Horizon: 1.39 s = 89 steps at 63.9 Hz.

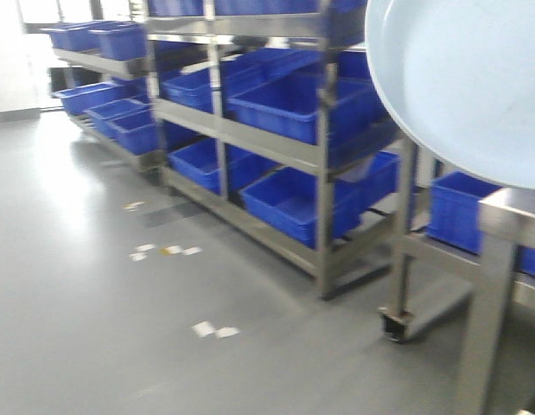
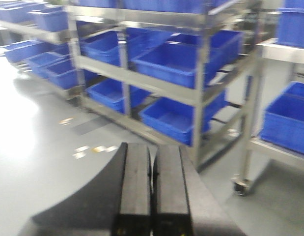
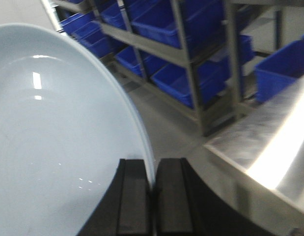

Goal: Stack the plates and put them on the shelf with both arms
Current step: 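Turn the base away from the table holding the plates in the right gripper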

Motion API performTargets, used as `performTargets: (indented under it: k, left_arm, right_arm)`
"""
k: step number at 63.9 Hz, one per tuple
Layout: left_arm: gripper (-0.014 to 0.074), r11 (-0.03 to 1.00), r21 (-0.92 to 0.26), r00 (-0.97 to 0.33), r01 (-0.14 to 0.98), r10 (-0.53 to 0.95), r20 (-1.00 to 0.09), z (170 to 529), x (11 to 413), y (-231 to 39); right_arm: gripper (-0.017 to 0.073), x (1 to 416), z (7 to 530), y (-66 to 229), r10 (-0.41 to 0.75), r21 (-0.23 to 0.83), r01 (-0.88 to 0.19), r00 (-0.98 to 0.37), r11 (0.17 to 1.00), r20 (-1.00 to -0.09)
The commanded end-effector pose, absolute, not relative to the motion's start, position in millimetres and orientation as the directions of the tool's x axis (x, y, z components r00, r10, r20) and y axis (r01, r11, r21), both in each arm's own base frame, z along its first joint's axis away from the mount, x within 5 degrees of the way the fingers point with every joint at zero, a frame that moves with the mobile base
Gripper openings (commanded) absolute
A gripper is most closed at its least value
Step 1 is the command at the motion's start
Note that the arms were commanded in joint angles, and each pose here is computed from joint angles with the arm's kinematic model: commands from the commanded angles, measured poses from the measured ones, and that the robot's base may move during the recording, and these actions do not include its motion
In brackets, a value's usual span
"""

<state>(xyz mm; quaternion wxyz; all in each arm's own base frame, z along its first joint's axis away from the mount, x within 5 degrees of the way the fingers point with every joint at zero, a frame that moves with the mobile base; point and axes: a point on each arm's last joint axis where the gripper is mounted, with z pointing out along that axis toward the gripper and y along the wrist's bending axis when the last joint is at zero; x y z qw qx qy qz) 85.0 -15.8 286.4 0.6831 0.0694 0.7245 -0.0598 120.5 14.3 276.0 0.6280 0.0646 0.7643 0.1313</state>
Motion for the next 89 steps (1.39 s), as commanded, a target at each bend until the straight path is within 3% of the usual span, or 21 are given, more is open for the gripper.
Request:
performTargets:
  k: [1, 89]
  left_arm:
    - [0.0083, 0.985, -0.005, 0.055, 0.170, -0.014, -0.998, 304.2, 84.8, -14.6]
    - [0.0083, 0.985, -0.005, 0.055, 0.170, -0.014, -0.998, 304.2, 84.8, -14.6]
  right_arm:
    - [0.0050, 122.2, 294.3, 11.2, 0.280, 0.285, -0.066, -0.080, 0.956, -0.957]
    - [0.0050, 122.2, 294.3, 11.2, 0.280, 0.285, -0.066, -0.080, 0.956, -0.957]
